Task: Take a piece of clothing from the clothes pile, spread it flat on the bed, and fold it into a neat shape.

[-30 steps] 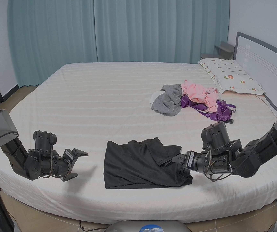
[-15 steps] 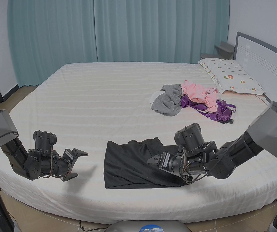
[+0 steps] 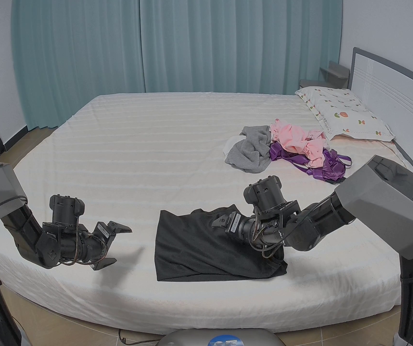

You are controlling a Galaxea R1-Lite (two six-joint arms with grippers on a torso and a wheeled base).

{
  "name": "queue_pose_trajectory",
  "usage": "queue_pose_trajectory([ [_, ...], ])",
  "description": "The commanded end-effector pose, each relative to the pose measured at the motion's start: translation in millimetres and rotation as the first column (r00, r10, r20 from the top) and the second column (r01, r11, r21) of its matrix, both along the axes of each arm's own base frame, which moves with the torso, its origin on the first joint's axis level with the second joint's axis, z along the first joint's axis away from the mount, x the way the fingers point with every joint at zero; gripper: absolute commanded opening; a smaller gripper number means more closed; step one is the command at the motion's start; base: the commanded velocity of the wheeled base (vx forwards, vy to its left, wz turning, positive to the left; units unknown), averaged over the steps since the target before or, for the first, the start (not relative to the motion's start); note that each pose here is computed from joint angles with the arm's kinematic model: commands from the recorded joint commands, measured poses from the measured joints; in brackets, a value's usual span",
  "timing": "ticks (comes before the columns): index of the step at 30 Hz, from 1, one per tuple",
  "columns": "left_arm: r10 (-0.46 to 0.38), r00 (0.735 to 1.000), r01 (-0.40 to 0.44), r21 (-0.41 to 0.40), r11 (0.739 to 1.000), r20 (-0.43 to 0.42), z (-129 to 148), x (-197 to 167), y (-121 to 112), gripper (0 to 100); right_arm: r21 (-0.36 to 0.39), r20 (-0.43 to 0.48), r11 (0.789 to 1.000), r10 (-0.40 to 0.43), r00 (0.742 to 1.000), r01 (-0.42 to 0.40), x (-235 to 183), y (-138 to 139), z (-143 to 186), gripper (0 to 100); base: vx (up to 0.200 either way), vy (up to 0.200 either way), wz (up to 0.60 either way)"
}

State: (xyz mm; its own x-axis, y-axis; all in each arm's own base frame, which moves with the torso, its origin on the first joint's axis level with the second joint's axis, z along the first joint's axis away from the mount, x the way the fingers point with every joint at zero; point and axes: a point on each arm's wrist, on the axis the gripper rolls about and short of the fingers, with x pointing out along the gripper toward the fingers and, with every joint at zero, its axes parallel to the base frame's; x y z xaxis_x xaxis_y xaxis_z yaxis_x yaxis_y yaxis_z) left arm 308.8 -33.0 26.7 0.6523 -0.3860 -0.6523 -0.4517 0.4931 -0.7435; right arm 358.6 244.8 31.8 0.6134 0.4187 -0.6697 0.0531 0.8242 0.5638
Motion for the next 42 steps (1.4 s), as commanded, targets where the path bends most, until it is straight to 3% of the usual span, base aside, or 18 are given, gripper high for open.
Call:
queue_pose_trajectory([
  [1,0.0,1.0,0.0,0.0,1.0,-0.001,-0.4,0.2,-0.1,100,-0.023,0.002,0.997,-0.072,0.997,0.072,26.6,-13.7,-17.9,100,0.0,0.0,0.0],
  [6,0.003,1.0,-0.003,-0.004,1.0,0.0,0.3,0.5,-0.1,100,-0.001,0.083,0.983,-0.181,0.98,0.181,64.3,-50.6,-5.9,100,0.0,0.0,0.0],
  [13,0.003,1.0,-0.003,-0.004,1.0,-0.001,-0.2,0.5,-0.1,100,0.034,0.127,0.969,-0.248,0.96,0.246,79.3,-78.4,3.9,100,0.0,0.0,0.0],
  [19,0.007,1.0,-0.007,0.0,1.0,0.01,1.2,3.9,-0.3,100,0.033,0.119,0.967,-0.256,0.959,0.254,78.1,-81.9,2.0,100,0.0,0.0,0.0],
  [31,0.017,0.998,-0.019,0.025,0.999,0.065,10.1,18.3,-8.6,100,-0.001,0.13,0.986,-0.165,0.978,0.167,73.2,-63.3,-19.4,100,0.0,0.0,0.0],
  [32,0.019,0.998,-0.022,0.031,0.999,0.067,9.2,20.5,-10.1,100,-0.008,0.129,0.987,-0.16,0.979,0.162,73.3,-63.2,-22.1,0,0.0,0.0,0.0],
  [42,0.017,0.989,-0.026,0.061,0.998,0.144,15.0,47.8,-29.1,100,-0.015,0.128,0.985,-0.168,0.977,0.171,75.6,-67.8,-25.2,0,0.0,0.0,0.0],
])
